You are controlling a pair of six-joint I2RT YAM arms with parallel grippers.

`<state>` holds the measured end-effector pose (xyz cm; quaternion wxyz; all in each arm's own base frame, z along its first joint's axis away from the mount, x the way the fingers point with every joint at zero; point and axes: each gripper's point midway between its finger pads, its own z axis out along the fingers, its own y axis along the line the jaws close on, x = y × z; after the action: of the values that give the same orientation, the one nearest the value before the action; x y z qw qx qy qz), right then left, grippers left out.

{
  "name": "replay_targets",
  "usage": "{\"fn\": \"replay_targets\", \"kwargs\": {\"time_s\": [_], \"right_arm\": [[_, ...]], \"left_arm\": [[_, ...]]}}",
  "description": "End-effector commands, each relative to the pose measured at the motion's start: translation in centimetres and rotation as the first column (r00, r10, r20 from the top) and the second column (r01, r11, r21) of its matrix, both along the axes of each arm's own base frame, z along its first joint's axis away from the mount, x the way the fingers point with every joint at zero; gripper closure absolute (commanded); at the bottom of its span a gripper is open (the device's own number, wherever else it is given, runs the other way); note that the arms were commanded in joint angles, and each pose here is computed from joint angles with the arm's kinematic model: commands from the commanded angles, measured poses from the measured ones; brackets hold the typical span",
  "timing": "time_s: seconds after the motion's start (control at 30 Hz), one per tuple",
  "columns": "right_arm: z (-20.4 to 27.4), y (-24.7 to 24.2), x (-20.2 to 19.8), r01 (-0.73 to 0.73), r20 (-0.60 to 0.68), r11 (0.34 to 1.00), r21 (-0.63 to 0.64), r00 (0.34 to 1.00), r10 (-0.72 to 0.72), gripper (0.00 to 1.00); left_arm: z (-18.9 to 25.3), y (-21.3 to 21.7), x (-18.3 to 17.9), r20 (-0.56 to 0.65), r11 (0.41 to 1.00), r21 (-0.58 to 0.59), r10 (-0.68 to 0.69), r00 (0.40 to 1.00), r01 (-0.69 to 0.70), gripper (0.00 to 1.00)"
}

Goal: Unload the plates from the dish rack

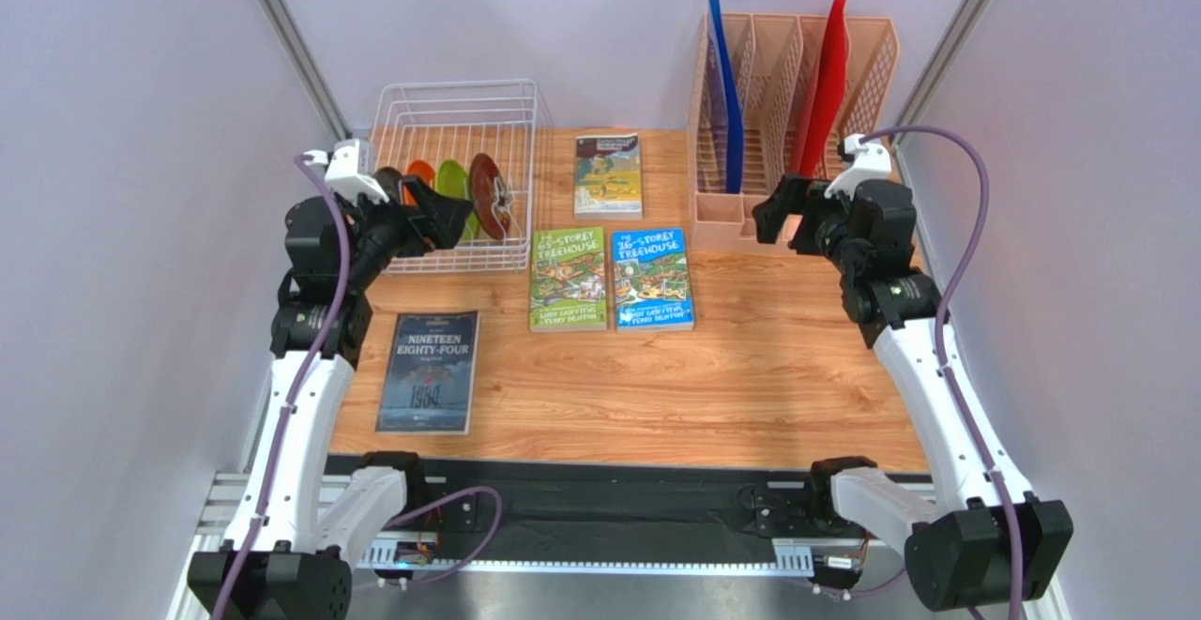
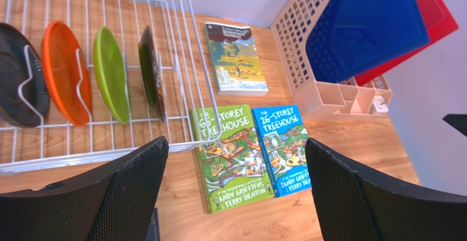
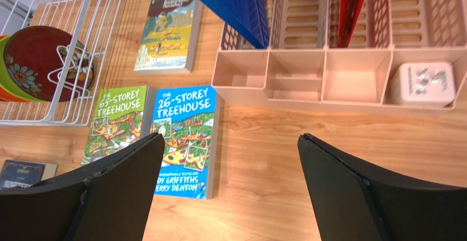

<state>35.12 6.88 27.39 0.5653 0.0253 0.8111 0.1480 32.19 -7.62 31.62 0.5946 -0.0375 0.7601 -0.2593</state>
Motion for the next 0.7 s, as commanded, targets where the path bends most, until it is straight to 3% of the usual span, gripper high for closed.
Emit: {"fn": "replay_targets", "kwargs": {"time_s": [0.0, 0.13, 0.2, 0.3, 0.37, 0.5, 0.67], "right_arm": [[2.5, 1.0, 0.3, 0.001, -0.003, 0.995, 0.098, 1.000, -0.001, 0.00], [3.0, 0.9, 1.6, 0.049, 0.029, 0.983, 0.178, 0.998, -0.055, 0.00], [3.0, 3.2, 1.4, -0.103, 0.062, 0.977, 0.189, 0.994, 0.093, 0.00], [1.9, 4.7, 2.1, -0.175, 0.033, 0.962, 0.210, 0.985, 0.172, 0.00], [0.3, 4.5, 3.1, -0.163, -0.036, 0.971, 0.177, 0.984, 0.172, 0.00], [-2.0, 3.9, 4.2, -0.127, -0.126, 0.982, 0.137, 0.982, 0.144, 0.00], [-3.6, 4.3, 4.8, -0.136, -0.153, 0.980, 0.148, 0.975, 0.158, 0.00]], "left_arm": [[2.1, 0.7, 0.4, 0.046, 0.999, 0.015, 0.037, 0.998, -0.038, 0.00], [2.4, -1.2, 0.1, 0.101, 0.996, 0.030, -0.091, 0.991, 0.088, 0.00], [2.0, -1.5, 0.7, 0.117, 0.994, 0.011, -0.106, 0.988, 0.105, 0.00], [1.3, -2.6, 1.6, 0.102, 0.983, 0.012, -0.183, 0.978, 0.183, 0.00], [0.2, -2.1, 3.4, 0.072, 0.986, 0.029, -0.165, 0.984, 0.163, 0.12], [-2.1, -0.8, 6.7, 0.012, 0.995, 0.060, -0.082, 0.997, 0.081, 0.12], [-2.8, -0.8, 11.0, 0.045, 0.990, 0.139, 0.010, 0.999, -0.017, 0.15]]}}
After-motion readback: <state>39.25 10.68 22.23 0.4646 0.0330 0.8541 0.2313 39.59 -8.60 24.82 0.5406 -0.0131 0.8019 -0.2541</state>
